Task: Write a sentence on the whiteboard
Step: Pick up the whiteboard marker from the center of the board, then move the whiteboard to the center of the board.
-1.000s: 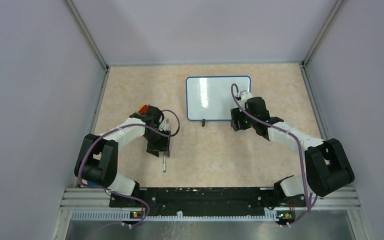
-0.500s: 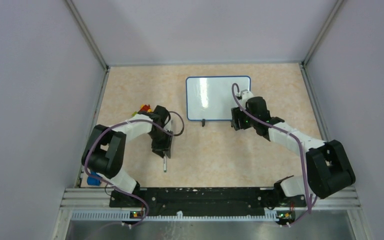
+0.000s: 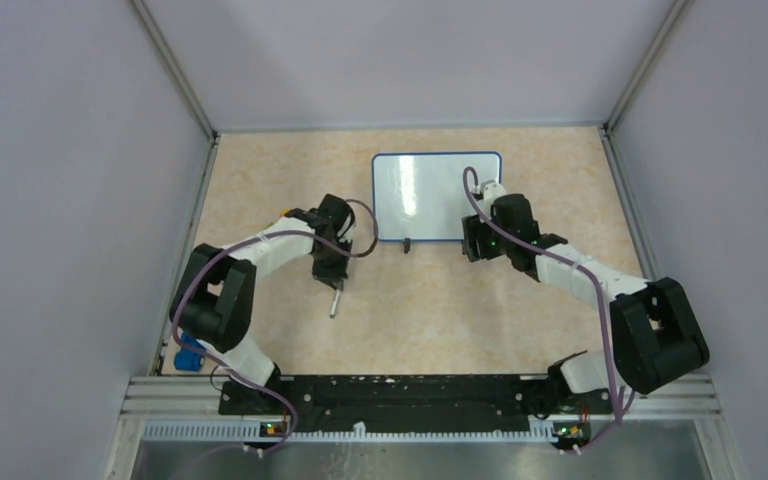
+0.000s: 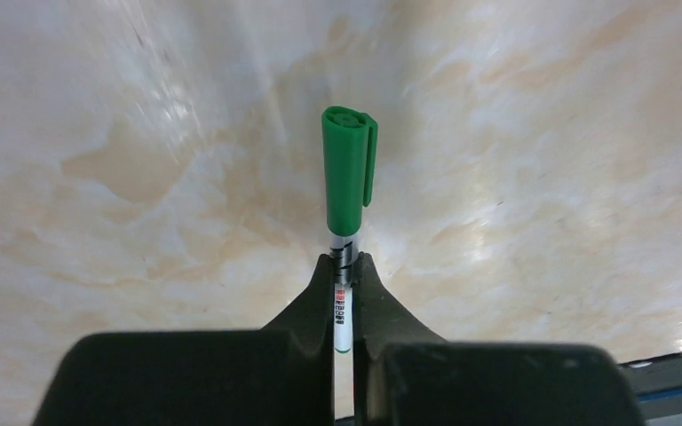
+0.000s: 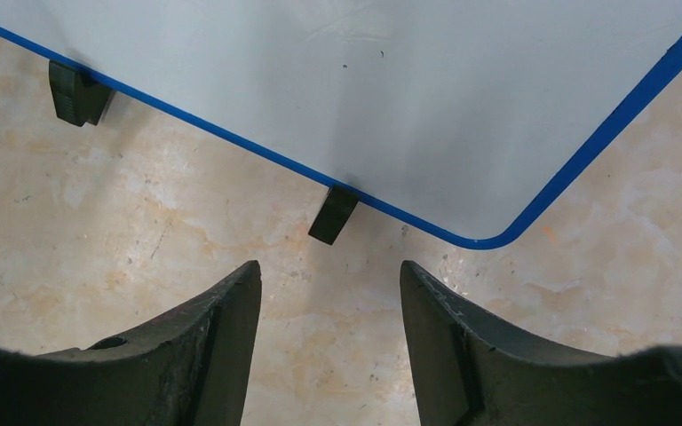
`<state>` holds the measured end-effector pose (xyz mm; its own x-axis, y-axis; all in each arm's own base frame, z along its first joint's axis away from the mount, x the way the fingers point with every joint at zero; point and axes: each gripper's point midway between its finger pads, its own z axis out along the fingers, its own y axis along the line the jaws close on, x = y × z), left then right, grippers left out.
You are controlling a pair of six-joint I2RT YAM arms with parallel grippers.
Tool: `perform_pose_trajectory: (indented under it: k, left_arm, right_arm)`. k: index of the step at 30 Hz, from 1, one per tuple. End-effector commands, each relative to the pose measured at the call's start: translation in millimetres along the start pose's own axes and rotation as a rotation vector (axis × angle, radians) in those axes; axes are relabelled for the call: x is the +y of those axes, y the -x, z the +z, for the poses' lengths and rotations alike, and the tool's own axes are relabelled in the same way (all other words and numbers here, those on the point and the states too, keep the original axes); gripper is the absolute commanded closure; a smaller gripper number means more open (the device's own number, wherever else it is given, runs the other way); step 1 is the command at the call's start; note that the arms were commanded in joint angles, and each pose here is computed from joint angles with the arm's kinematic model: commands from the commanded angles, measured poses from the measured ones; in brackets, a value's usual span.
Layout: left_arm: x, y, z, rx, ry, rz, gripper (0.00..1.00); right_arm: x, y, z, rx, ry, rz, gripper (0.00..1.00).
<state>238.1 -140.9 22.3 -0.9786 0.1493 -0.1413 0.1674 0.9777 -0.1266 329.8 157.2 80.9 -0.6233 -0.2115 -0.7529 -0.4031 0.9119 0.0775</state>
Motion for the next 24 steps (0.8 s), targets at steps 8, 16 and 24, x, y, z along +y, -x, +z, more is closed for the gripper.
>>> perform_pose_trajectory:
  k: [8, 16, 24]
  left_arm:
    - [4, 141, -160, -0.618, -0.143, -0.117, 1.0]
    - [33, 158, -211, -0.79, -0.145, -0.209, 1.0]
    - [41, 155, -220, -0.818, -0.156, -0.255, 1.0]
  right_arm:
    - [8, 34, 9, -0.082, 0.008, 0.051, 0.46]
    - [8, 28, 25, -0.057, -0.006, 0.104, 0.5]
    - [6, 26, 39, -0.052, -0.02, 0.107, 0.59]
